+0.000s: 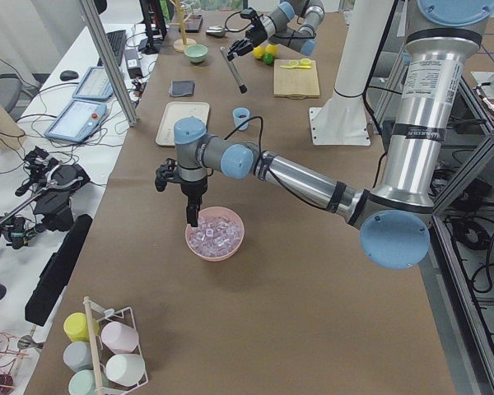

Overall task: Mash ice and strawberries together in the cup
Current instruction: 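Lift the muddler with the right gripper and carry it over the cup, then lower the muddler into the light-blue cup and press down repeatedly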

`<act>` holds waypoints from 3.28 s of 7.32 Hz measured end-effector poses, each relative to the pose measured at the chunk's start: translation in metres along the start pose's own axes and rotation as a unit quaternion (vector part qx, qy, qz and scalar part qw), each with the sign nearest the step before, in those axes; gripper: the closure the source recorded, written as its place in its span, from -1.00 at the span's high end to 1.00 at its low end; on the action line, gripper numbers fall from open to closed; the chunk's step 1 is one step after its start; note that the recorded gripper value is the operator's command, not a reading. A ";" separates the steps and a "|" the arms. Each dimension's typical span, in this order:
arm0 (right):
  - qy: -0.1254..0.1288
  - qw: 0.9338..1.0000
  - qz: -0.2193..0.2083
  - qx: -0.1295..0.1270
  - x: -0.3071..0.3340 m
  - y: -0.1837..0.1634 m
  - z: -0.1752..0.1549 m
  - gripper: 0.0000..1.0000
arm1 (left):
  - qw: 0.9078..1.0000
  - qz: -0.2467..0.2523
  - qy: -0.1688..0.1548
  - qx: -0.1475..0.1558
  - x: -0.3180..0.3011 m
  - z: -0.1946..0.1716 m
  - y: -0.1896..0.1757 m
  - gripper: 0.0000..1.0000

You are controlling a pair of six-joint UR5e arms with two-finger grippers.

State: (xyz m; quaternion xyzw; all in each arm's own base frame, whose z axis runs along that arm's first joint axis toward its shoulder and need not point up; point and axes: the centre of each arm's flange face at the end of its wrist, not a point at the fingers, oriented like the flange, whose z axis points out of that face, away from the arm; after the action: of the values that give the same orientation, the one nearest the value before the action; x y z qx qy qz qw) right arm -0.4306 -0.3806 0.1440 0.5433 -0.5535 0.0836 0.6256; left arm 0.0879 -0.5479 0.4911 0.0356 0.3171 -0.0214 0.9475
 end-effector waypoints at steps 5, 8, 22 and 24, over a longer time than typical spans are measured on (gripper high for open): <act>0.022 0.999 -0.015 0.026 -0.008 0.065 0.035 -1.00 | 1.000 -0.003 -0.003 -0.006 -0.008 0.006 0.010 0.95; 0.027 0.999 -0.031 0.020 -0.005 0.088 0.034 -1.00 | 1.000 -0.005 -0.003 -0.008 -0.012 0.008 0.014 0.95; 0.012 0.998 -0.052 0.018 -0.020 0.077 0.026 -1.00 | 1.000 -0.005 -0.003 -0.008 -0.011 0.008 0.014 0.95; 0.019 0.998 -0.060 0.007 -0.012 0.093 0.030 -1.00 | 1.000 -0.005 -0.003 -0.006 -0.011 0.006 0.014 0.95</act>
State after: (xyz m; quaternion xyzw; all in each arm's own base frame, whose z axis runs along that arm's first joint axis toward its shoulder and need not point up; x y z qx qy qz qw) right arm -0.5185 -0.3610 0.1831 0.5783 -0.5073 0.0601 0.6361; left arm 0.0840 -0.5341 0.5031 0.0282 0.3150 -0.0241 0.9484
